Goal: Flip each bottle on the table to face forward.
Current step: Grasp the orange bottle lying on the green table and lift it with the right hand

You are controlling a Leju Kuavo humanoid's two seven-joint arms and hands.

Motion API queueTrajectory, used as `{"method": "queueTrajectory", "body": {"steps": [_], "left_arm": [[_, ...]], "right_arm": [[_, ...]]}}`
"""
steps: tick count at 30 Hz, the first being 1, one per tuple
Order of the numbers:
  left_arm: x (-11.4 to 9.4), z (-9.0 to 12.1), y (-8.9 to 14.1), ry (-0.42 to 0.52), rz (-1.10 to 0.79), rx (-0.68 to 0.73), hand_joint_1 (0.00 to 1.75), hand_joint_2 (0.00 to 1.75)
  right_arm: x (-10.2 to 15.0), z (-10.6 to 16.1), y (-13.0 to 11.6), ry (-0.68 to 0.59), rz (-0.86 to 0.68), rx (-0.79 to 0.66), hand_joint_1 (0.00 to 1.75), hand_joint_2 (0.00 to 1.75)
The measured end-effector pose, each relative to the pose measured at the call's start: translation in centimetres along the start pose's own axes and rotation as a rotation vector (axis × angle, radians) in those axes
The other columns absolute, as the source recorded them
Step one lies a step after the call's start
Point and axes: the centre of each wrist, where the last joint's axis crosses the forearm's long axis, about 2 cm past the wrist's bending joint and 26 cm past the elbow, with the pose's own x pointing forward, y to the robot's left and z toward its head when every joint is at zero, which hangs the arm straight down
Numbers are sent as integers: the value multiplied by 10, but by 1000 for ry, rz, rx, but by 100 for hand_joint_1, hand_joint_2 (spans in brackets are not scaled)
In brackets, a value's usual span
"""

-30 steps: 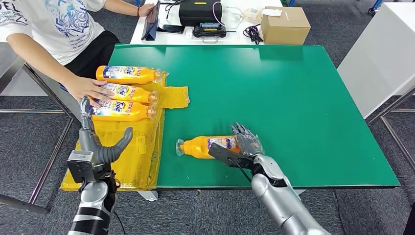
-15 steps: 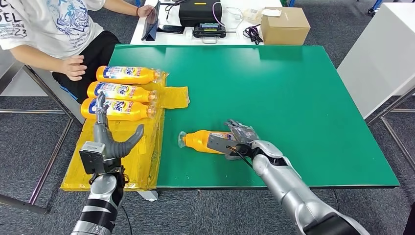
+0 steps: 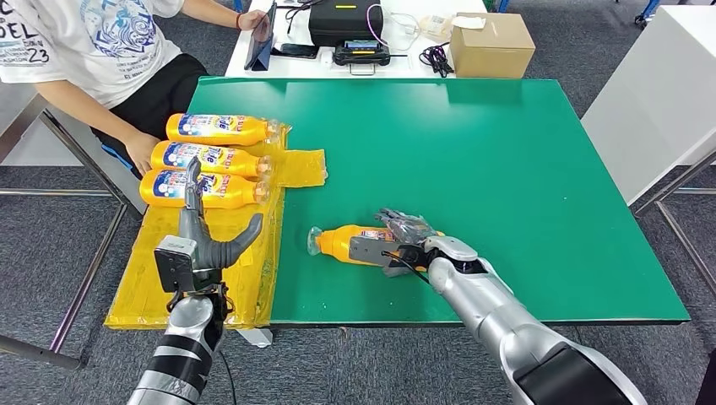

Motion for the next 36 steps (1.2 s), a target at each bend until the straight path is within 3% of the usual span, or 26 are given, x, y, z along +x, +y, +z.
{"method": "queueTrajectory", "body": {"steps": [8, 17, 29, 36], "left_arm": [[-2, 1, -2, 13, 5, -2, 0, 175], [-3, 14, 2, 32, 18, -2, 0, 175], [-2, 19, 4, 32, 23, -1, 0, 175], [-1, 28, 4, 119, 123, -32, 0, 175]], "right_arm": [[-1, 0, 3, -8, 2, 0, 175, 175], [16, 15, 43, -80, -179, -364, 175, 175], [26, 31, 56, -122, -258, -453, 175, 175], [51, 58, 47, -244, -323, -927, 175, 175]]}}
